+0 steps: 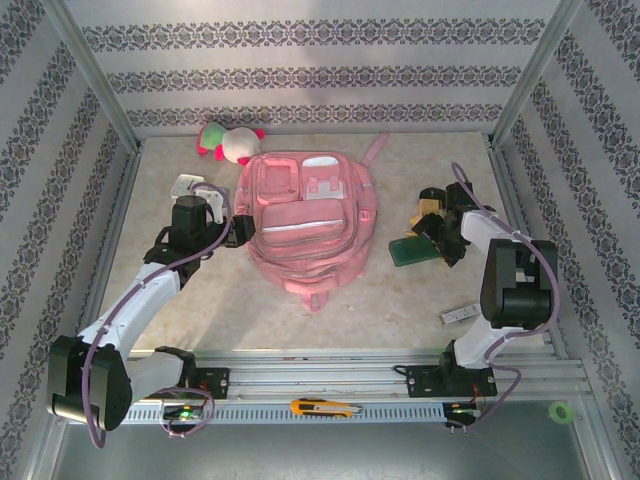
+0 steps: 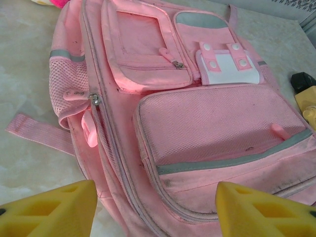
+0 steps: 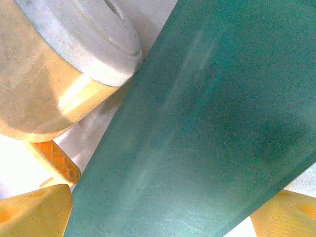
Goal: Pack books, pencil case, and school supplies into a backpack
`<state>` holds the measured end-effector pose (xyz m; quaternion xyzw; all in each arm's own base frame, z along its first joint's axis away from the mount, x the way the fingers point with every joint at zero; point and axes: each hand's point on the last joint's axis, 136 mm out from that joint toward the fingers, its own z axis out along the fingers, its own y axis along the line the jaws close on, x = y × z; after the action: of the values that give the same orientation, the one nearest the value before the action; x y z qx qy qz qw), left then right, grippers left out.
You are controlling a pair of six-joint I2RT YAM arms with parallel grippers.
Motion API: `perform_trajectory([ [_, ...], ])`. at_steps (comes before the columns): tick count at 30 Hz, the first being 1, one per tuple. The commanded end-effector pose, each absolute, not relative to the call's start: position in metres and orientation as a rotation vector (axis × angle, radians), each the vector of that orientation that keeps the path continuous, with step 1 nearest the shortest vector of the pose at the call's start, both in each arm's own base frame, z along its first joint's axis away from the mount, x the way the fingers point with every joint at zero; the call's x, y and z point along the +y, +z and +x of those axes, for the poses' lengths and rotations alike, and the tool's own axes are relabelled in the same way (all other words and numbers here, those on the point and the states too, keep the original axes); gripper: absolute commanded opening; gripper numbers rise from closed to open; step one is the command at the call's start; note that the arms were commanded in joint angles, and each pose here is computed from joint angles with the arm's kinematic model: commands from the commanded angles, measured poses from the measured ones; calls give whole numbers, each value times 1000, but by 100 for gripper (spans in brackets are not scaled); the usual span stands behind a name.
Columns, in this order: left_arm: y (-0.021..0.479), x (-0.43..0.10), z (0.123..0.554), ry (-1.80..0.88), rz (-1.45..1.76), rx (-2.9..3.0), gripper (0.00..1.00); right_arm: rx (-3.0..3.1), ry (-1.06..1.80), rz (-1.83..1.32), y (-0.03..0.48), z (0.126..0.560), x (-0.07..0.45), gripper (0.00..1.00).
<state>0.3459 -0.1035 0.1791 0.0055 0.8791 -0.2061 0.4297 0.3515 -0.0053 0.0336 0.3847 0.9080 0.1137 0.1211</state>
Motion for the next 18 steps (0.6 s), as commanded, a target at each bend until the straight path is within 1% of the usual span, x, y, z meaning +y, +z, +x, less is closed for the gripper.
perform_trajectory([
  [1, 185, -109, 349, -515, 41, 2156, 64, 2684, 290, 1046, 35, 361, -7, 90],
  [4, 183, -109, 349, -513, 41, 2162, 64, 2713, 261, 1017, 34, 364, -6, 91],
  [6, 182, -108, 349, -511, 39, 2164, 64, 2751, 192, 991, 33, 358, -8, 90],
  [11, 179, -108, 348, -510, 38, 2170, 64, 2885, 33, 905, 26, 328, -15, 90],
  [14, 177, -109, 346, -509, 45, 2178, 64, 2935, -59, 844, 30, 309, -24, 89],
  [18, 176, -110, 343, -511, 52, 2188, 64, 2956, -104, 785, 42, 297, -34, 88],
])
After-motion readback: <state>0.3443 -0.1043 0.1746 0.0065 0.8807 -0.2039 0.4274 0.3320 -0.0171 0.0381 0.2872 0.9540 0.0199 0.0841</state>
